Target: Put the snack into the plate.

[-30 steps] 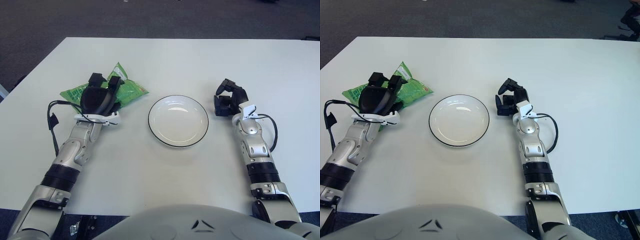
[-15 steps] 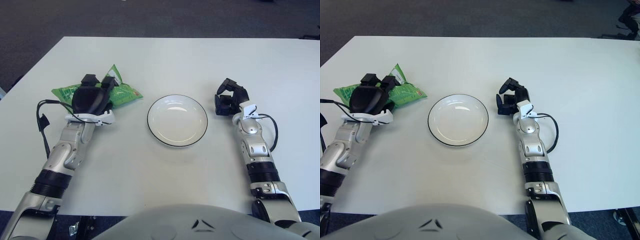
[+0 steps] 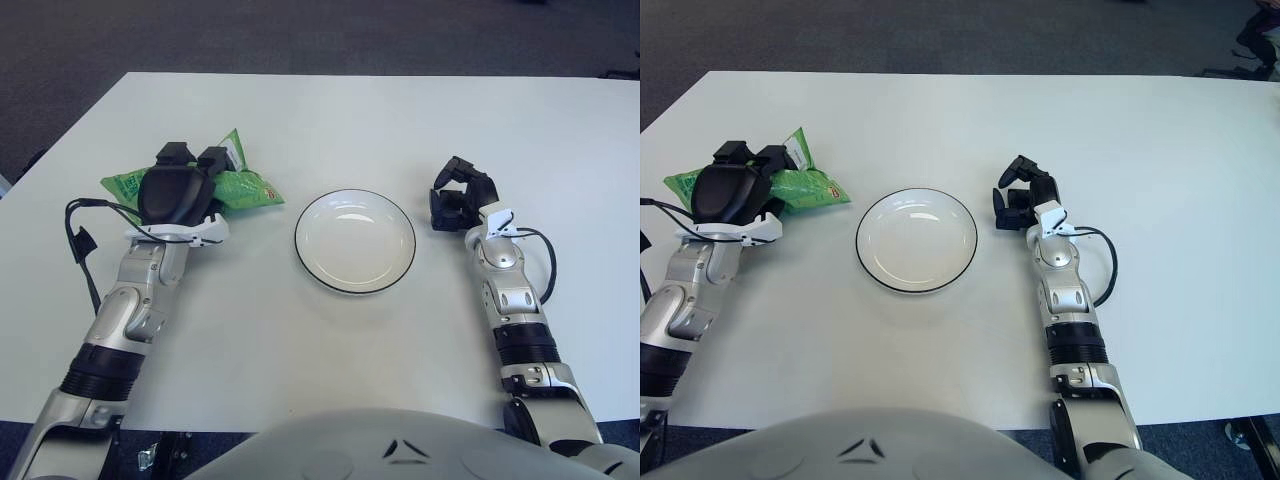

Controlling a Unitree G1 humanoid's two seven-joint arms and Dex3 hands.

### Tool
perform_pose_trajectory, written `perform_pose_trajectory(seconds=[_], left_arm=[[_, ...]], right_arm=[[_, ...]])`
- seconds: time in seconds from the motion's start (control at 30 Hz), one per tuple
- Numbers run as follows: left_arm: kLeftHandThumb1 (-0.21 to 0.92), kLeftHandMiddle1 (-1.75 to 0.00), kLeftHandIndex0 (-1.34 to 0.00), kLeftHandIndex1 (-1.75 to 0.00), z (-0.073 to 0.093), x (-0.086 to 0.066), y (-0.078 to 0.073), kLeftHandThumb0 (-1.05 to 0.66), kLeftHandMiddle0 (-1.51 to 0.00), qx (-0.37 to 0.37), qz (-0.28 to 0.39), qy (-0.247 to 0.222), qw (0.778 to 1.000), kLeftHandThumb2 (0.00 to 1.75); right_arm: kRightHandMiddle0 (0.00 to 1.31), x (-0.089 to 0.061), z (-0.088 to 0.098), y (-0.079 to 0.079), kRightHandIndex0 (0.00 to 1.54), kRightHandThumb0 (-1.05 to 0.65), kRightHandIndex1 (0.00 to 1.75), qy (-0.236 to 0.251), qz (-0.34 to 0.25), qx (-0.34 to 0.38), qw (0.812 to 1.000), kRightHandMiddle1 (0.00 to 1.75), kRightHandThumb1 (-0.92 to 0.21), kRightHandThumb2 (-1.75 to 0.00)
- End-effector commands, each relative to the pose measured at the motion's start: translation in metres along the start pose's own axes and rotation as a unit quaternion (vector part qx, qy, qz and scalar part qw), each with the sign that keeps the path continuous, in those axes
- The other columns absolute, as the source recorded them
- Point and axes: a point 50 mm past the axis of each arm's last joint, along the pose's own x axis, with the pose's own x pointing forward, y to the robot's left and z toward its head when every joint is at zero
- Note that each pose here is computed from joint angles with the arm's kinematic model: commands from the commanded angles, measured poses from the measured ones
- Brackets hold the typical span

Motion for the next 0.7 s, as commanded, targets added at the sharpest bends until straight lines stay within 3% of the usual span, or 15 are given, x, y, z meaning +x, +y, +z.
perform_pose_trajectory(seconds=[0.0, 0.23, 0.67], left_arm=[[0.08, -1.75, -1.08, -1.75, 0.003, 0.007, 0.009, 0.57, -0.81, 0.000, 0.038, -0.020, 0.999, 1.61], [0.09, -1.75, -1.06, -1.75, 0.016, 0.016, 0.023, 0.57, -0.80, -0.032, 0.099, -0.083, 0.991, 1.60], [0.09, -1.75, -1.05, -1.75, 0.048, 0.026, 0.038, 0.57, -0.80, -0.037, 0.135, -0.156, 0.978, 1.59]], right_arm=[[0.71, -0.021, -0.043, 0.002, 1.33, -0.53, 1.75, 0.100, 0.007, -0.007, 0.995, 1.75, -0.21, -1.45], [0.71, -0.021, -0.043, 0.003, 1.33, -0.53, 1.75, 0.100, 0.007, -0.007, 0.995, 1.75, -0.21, -1.45], [0.71, -0.020, -0.044, 0.003, 1.33, -0.53, 1.75, 0.102, 0.010, -0.008, 0.995, 1.75, -0.20, -1.45]])
